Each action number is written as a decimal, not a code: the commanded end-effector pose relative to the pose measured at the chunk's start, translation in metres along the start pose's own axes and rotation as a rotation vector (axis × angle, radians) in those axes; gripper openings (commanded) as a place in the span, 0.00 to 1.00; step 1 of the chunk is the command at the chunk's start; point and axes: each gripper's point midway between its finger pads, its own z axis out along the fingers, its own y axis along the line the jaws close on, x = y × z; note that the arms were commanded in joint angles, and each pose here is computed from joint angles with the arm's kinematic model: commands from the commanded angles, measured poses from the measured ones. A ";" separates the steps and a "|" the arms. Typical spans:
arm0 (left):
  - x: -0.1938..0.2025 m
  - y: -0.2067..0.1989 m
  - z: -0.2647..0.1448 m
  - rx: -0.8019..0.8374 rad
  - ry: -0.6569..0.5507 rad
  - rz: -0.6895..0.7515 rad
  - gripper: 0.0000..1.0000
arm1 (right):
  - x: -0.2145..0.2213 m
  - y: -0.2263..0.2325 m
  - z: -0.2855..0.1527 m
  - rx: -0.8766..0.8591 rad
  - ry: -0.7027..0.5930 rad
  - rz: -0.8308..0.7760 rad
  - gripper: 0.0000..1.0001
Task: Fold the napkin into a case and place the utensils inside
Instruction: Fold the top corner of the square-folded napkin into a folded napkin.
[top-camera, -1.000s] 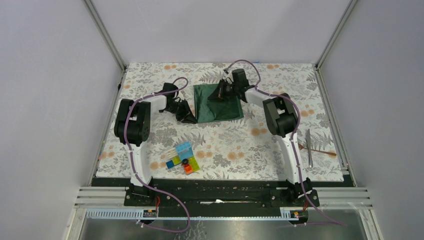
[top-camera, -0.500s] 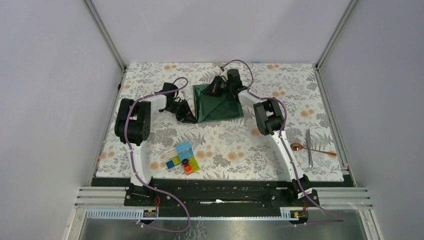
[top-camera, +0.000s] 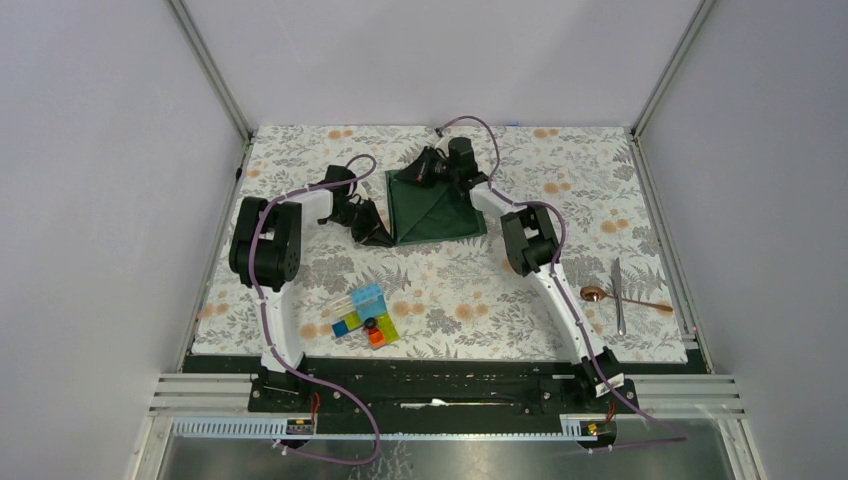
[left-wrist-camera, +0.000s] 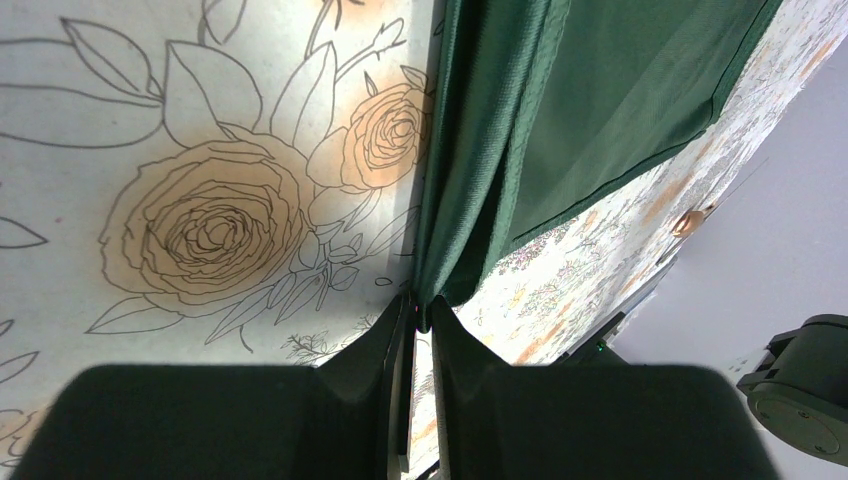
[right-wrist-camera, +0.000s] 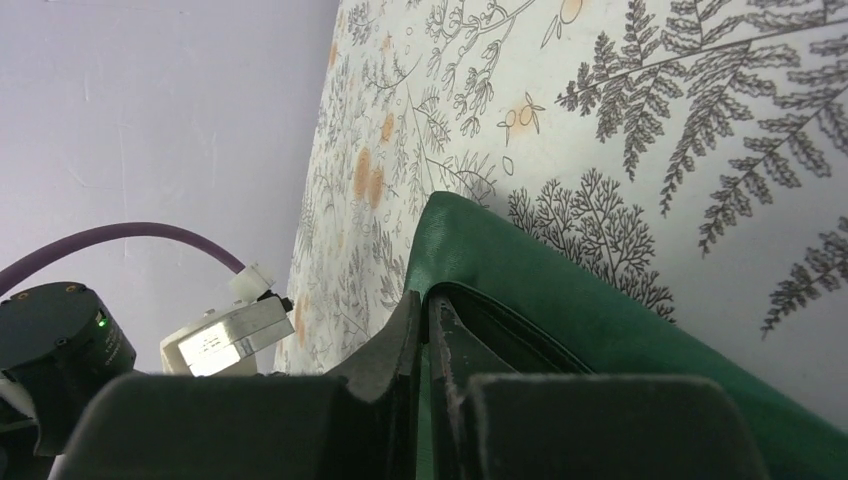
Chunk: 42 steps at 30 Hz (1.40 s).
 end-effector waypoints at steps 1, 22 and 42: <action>-0.007 0.015 0.006 -0.051 -0.016 0.023 0.15 | -0.010 0.019 0.011 -0.051 -0.050 -0.063 0.00; -0.013 -0.001 -0.012 -0.026 -0.051 0.040 0.19 | -0.020 0.026 0.019 -0.058 -0.115 -0.125 0.00; -0.020 -0.029 -0.047 0.018 -0.118 0.070 0.24 | -0.018 0.020 0.019 -0.049 -0.118 -0.129 0.00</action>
